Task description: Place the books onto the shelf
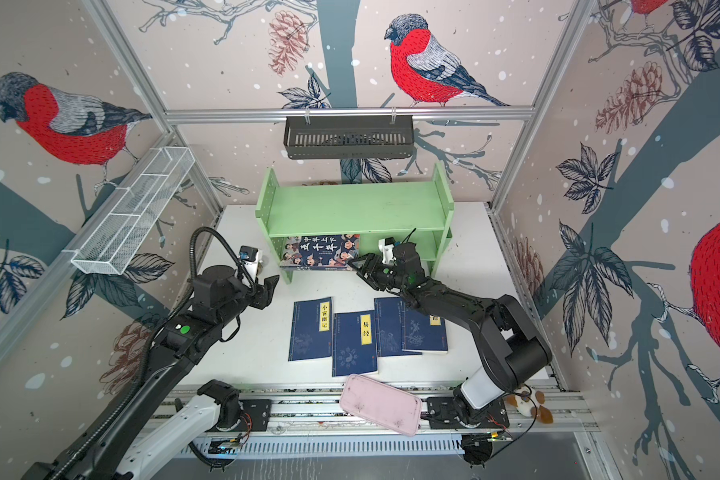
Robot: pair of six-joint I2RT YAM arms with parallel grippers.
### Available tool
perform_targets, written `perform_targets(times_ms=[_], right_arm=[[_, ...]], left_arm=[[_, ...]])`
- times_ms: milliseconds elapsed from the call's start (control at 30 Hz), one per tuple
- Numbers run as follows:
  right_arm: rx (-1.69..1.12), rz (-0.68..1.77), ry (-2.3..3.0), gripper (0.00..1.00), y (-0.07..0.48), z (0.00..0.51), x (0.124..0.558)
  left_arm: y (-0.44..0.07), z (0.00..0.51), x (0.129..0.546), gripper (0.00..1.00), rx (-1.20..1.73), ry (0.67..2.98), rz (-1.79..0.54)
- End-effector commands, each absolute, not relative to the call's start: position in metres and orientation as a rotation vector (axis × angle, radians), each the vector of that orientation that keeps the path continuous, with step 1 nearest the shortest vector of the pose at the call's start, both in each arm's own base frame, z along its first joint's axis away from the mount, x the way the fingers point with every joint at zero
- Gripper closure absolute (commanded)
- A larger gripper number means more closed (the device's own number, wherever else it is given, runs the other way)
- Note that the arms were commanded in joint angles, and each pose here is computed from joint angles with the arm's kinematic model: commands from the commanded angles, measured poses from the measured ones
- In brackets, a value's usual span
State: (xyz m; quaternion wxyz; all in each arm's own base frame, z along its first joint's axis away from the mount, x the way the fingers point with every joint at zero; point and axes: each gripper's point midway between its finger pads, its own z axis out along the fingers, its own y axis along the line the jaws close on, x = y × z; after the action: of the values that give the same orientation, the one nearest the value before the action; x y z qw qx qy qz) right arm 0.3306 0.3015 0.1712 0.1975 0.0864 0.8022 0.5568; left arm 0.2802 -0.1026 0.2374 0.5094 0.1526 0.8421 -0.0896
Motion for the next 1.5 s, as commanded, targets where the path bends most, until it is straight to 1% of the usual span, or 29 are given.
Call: perform_targets(times_ms=[0,200,267,400,467,633,767,800,900,967,1100,1233,1300,1367,1400,1467], right_arm=[[0.224,1.5,2.262,0.37,0.294,0.163,0.33],[0.203,1.49,2.276,0.41,0.293,0.163,0.326],[0.19,1.467,2.281,0.43,0.29,0.164,0.323],[0.131,1.413,2.288,0.49,0.287,0.166,0.311],[0.094,1.368,2.314,0.49,0.285,0.163,0.303],[0.044,1.185,2.438,0.45,0.271,0.142,0.281],[0.087,1.008,2.49,0.43,0.242,0.129,0.268],[0.095,0.99,2.473,0.42,0.234,0.134,0.265],[0.141,0.93,2.474,0.36,0.218,0.132,0.263],[0.164,0.904,2.486,0.34,0.209,0.126,0.262],[0.297,0.766,2.531,0.33,0.172,0.104,0.264],[0.415,0.74,2.474,0.33,0.142,0.1,0.267],[0.46,0.765,2.442,0.35,0.132,0.103,0.267],[0.417,0.869,2.398,0.37,0.141,0.113,0.266],[0.391,0.924,2.374,0.39,0.147,0.12,0.266],[0.316,1.008,2.347,0.45,0.162,0.133,0.263]], left_arm=[[-0.116,0.233,0.271,0.34,0.452,2.039,-0.292],[-0.113,0.221,0.27,0.34,0.433,2.07,-0.286],[-0.112,0.219,0.271,0.36,0.419,2.083,-0.285],[-0.121,0.22,0.267,0.39,0.417,2.1,-0.369],[-0.127,0.219,0.266,0.39,0.414,2.119,-0.415],[-0.15,0.216,0.254,0.32,0.521,2.125,-0.57],[-0.174,0.222,0.239,0.28,0.673,2.06,-0.731],[-0.179,0.225,0.237,0.28,0.703,2.044,-0.765],[-0.189,0.237,0.236,0.26,0.761,1.994,-0.824],[-0.195,0.248,0.234,0.25,0.785,1.962,-0.866],[-0.208,0.268,0.227,0.23,0.829,1.902,-0.972],[-0.22,0.276,0.219,0.22,0.887,1.874,-1.038],[-0.223,0.274,0.218,0.21,0.898,1.879,-1.048],[-0.222,0.269,0.225,0.21,0.855,1.909,-1.012],[-0.217,0.264,0.235,0.21,0.783,1.949,-0.97],[-0.207,0.253,0.252,0.23,0.668,2.012,-0.876]])
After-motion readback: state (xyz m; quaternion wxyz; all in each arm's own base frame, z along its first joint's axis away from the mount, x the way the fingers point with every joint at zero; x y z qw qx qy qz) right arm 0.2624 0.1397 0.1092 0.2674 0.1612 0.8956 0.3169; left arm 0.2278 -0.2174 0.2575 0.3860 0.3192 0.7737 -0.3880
